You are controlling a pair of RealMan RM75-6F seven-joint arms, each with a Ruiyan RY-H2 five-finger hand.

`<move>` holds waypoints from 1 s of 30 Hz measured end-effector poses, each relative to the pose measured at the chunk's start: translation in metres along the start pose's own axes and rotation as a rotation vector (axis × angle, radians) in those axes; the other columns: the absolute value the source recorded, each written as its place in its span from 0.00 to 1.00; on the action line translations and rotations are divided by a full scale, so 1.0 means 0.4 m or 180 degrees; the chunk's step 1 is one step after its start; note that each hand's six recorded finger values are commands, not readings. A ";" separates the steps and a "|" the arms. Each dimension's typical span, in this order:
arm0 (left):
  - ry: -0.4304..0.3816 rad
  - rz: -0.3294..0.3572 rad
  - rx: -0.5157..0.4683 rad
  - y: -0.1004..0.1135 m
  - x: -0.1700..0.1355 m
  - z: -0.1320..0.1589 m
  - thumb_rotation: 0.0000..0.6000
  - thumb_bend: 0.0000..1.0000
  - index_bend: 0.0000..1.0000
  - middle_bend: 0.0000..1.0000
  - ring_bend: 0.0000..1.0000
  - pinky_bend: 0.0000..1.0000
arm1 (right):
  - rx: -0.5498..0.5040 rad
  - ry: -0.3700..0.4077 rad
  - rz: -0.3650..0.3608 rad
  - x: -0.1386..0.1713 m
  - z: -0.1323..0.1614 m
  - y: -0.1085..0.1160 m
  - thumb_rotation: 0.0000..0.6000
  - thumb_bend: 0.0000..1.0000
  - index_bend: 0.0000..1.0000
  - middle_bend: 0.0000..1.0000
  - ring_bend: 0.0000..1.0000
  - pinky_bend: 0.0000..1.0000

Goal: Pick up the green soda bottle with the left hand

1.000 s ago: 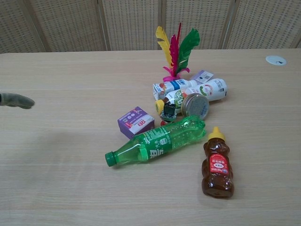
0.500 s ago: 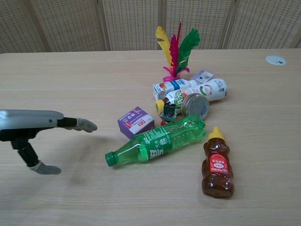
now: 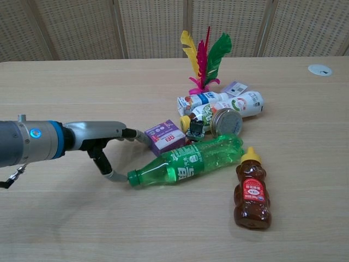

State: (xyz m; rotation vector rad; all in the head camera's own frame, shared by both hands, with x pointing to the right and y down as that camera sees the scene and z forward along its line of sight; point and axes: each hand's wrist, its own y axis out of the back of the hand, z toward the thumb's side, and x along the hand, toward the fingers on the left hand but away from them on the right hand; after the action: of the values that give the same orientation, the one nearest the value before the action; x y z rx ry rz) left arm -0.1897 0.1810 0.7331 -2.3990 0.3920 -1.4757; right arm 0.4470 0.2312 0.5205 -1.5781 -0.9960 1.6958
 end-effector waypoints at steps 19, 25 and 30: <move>-0.0097 0.0688 -0.0400 0.159 -0.033 0.021 1.00 0.30 0.00 0.00 0.00 0.00 | -0.0023 0.0002 0.0024 -0.002 0.005 -0.001 1.00 0.17 0.00 0.00 0.00 0.00; -0.0359 0.0288 -0.0326 0.092 -0.096 0.053 1.00 0.30 0.00 0.00 0.00 0.00 | -0.0057 0.0021 0.0033 -0.006 0.005 -0.006 1.00 0.16 0.00 0.00 0.00 0.00; -0.0447 0.0070 -0.0299 0.032 -0.091 0.082 1.00 0.30 0.00 0.00 0.00 0.00 | -0.0074 -0.0018 0.0016 0.001 -0.008 -0.002 1.00 0.17 0.00 0.00 0.00 0.00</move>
State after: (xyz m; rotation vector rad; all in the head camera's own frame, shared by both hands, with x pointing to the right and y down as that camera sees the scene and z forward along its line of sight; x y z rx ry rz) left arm -0.1772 0.1867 0.6846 -2.5444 0.4627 -1.2970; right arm 0.4499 0.2324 0.5211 -1.5926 -1.0190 1.6988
